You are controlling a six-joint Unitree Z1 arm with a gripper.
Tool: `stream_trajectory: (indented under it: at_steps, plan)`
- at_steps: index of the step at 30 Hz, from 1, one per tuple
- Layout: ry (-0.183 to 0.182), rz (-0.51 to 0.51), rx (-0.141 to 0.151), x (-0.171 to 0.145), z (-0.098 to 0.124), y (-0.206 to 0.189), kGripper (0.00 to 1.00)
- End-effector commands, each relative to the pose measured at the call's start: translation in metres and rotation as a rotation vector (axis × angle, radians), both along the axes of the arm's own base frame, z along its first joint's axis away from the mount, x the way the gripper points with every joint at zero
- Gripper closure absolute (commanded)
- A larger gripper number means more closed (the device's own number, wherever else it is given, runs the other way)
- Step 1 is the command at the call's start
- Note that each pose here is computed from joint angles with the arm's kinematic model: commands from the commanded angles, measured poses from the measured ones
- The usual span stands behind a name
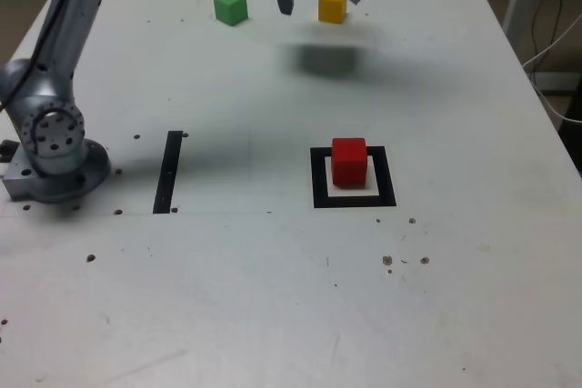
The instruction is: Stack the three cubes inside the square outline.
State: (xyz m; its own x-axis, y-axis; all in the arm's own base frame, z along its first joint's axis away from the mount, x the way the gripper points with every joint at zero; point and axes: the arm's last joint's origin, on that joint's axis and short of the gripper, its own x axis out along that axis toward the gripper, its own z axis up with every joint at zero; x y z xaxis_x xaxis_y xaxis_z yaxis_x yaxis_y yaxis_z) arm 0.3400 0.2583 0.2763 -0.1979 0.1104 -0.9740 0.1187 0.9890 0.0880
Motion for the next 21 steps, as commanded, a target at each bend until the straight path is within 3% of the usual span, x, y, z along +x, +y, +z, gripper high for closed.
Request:
stream_trajectory:
  at_steps: [1,8,21]
  plan:
    - [0.006,-0.01,-0.005,0.0,-0.003,0.009,0.02]
    - [0.007,-0.05,-0.015,0.005,-0.011,0.039,0.02]
    - [-0.038,-0.079,0.024,0.028,-0.028,0.081,0.02]
